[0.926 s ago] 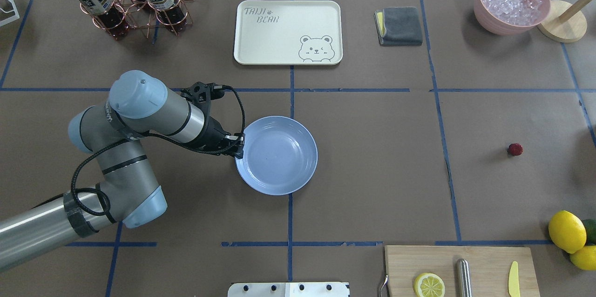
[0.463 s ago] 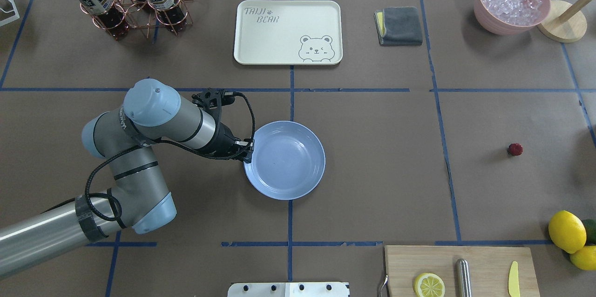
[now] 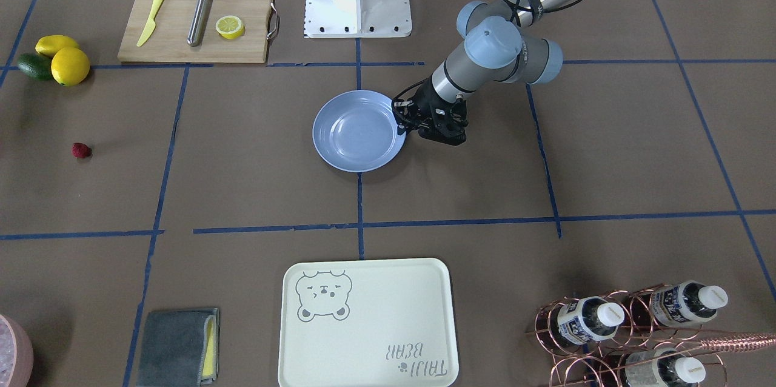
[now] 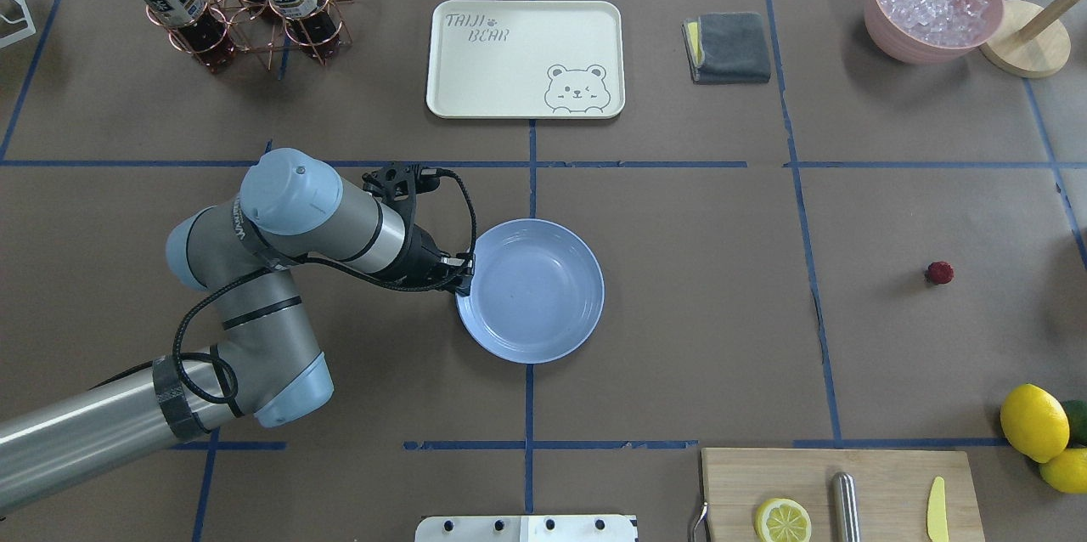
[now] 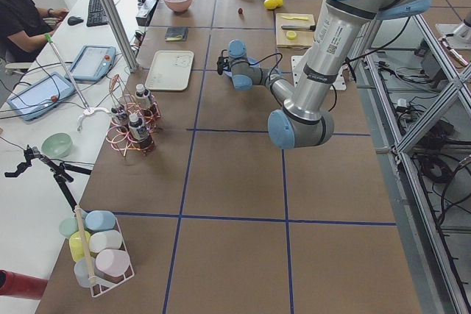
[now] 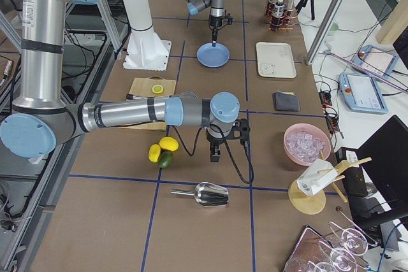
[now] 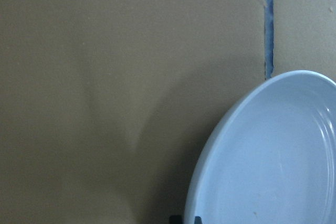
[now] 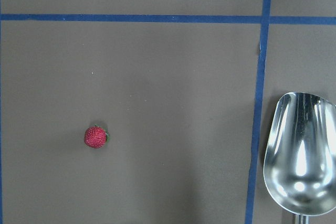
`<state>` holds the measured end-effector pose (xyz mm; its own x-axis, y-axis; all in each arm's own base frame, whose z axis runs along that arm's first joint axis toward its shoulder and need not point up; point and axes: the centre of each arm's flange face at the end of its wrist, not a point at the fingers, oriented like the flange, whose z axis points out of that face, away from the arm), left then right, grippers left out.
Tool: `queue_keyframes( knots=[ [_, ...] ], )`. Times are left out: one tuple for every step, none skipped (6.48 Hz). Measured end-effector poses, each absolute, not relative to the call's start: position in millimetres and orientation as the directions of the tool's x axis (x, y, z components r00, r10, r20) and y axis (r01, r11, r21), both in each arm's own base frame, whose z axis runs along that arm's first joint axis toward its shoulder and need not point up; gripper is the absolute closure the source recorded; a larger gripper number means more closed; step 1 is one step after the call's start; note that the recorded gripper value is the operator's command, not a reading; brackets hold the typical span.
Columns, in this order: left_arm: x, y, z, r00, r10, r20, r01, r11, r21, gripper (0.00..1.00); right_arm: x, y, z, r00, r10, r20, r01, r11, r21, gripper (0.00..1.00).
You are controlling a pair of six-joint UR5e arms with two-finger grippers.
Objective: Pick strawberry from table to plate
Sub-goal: 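Slide the light blue plate with the left gripper to the table center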
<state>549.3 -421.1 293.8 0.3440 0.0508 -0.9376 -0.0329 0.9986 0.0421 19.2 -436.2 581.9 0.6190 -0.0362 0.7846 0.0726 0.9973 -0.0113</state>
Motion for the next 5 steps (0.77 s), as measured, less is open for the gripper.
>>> queue_keyframes(
  knots=[
    [550.7,-419.8,294.0,0.344,0.052,-0.938,-0.035,0.998,0.042,0.86,19.0,-436.4,581.3,0.618,-0.038,0.785,0.073,0.997,-0.009,0.00],
    [552.4,-418.4,294.9,0.344,0.053,-0.938,-0.038,0.998,0.042,0.82,18.9,-436.5,580.9,0.619,-0.037,0.785,0.072,0.997,-0.010,0.00],
    [553.9,-417.6,296.3,0.337,0.057,-0.940,-0.039,0.998,0.047,0.81,19.0,-437.0,580.8,0.621,-0.035,0.783,0.071,0.997,-0.011,0.00],
    [555.1,-417.5,298.0,0.328,0.063,-0.943,-0.040,0.998,0.053,0.58,19.1,-437.8,580.1,0.623,-0.039,0.782,0.072,0.997,-0.008,0.00],
    [556.0,-417.1,298.6,0.323,0.066,-0.944,-0.041,0.998,0.056,0.16,19.1,-438.1,580.2,0.623,-0.042,0.781,0.073,0.997,-0.005,0.00]
  ],
)
